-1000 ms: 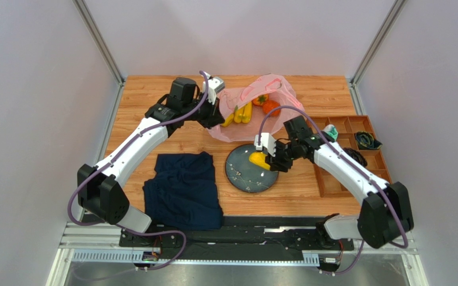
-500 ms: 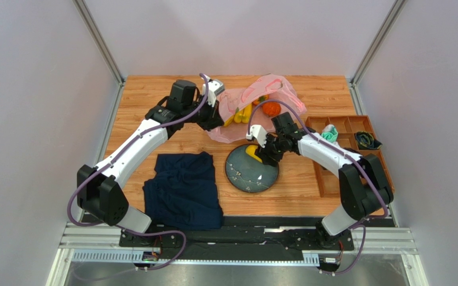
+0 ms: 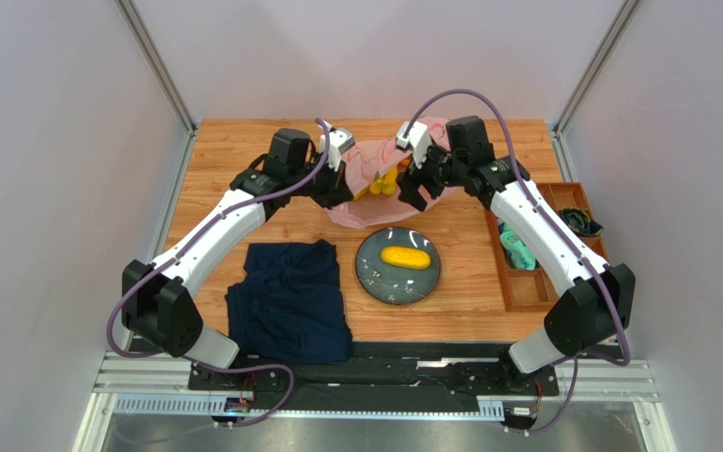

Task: Take the fake fruits out of the plastic bag

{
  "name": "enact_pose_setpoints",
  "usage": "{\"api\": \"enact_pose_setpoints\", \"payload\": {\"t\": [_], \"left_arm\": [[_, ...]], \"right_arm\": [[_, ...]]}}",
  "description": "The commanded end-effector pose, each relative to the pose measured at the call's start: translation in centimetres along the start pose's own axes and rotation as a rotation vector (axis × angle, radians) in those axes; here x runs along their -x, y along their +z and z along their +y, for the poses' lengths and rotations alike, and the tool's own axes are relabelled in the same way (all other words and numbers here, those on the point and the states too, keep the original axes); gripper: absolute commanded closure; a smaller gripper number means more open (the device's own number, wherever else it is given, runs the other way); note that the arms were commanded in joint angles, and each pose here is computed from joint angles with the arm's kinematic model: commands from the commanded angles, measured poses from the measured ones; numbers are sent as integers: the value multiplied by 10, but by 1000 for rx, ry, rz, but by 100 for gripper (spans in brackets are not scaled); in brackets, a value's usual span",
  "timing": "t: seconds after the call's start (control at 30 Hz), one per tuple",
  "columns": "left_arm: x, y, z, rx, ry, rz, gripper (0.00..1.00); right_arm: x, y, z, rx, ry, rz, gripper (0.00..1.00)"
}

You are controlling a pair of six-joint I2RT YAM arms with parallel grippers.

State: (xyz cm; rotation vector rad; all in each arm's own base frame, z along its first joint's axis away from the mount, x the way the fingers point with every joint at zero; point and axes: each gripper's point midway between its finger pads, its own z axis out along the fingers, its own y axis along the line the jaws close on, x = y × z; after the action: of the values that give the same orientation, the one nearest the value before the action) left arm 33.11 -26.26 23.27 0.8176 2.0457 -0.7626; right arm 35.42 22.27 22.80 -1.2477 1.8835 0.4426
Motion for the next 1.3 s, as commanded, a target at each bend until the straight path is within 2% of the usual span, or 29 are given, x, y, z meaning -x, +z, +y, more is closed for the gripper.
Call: {"api": "enact_pose_setpoints", "payload": {"t": [0.0, 0.1, 0.13, 0.27, 0.37, 0.4, 0.47, 0.7, 0.87, 1.13, 1.23, 1.27], "left_arm": [[8, -2, -5, -16, 3, -36, 100], [9, -3, -4, -8, 11, -34, 100], [10, -4, -3, -4, 15, -35, 100], [10, -6, -3, 4, 15, -33, 100], [10, -7, -1, 15, 25, -34, 100], [9, -7, 0, 16, 27, -28, 100], [10, -9, -1, 18, 30, -32, 100], [7, -8, 1, 24, 32, -24, 100], [7, -8, 3, 36, 33, -18, 100], [7, -4, 4, 32, 32, -17, 100], [9, -4, 3, 27, 34, -21, 100], [9, -4, 3, 27, 34, -21, 100]], "right_arm": [[34, 11, -10, -42, 150, -129, 23], [23, 44, -22, -86, 169, -72, 30], [10, 63, -28, -92, 185, -27, 32], [-4, 98, -46, -122, 190, 16, 36], [-11, 120, -62, -155, 172, 37, 33], [-9, 124, -69, -176, 168, 32, 28], [-4, 127, -83, -228, 158, 26, 25], [-12, 152, -98, -240, 133, 45, 23], [-24, 170, -91, -186, 139, 83, 38], [-34, 171, -64, -103, 127, 110, 40], [-40, 174, -65, -105, 119, 120, 48], [-38, 174, -65, -104, 109, 116, 57]]}}
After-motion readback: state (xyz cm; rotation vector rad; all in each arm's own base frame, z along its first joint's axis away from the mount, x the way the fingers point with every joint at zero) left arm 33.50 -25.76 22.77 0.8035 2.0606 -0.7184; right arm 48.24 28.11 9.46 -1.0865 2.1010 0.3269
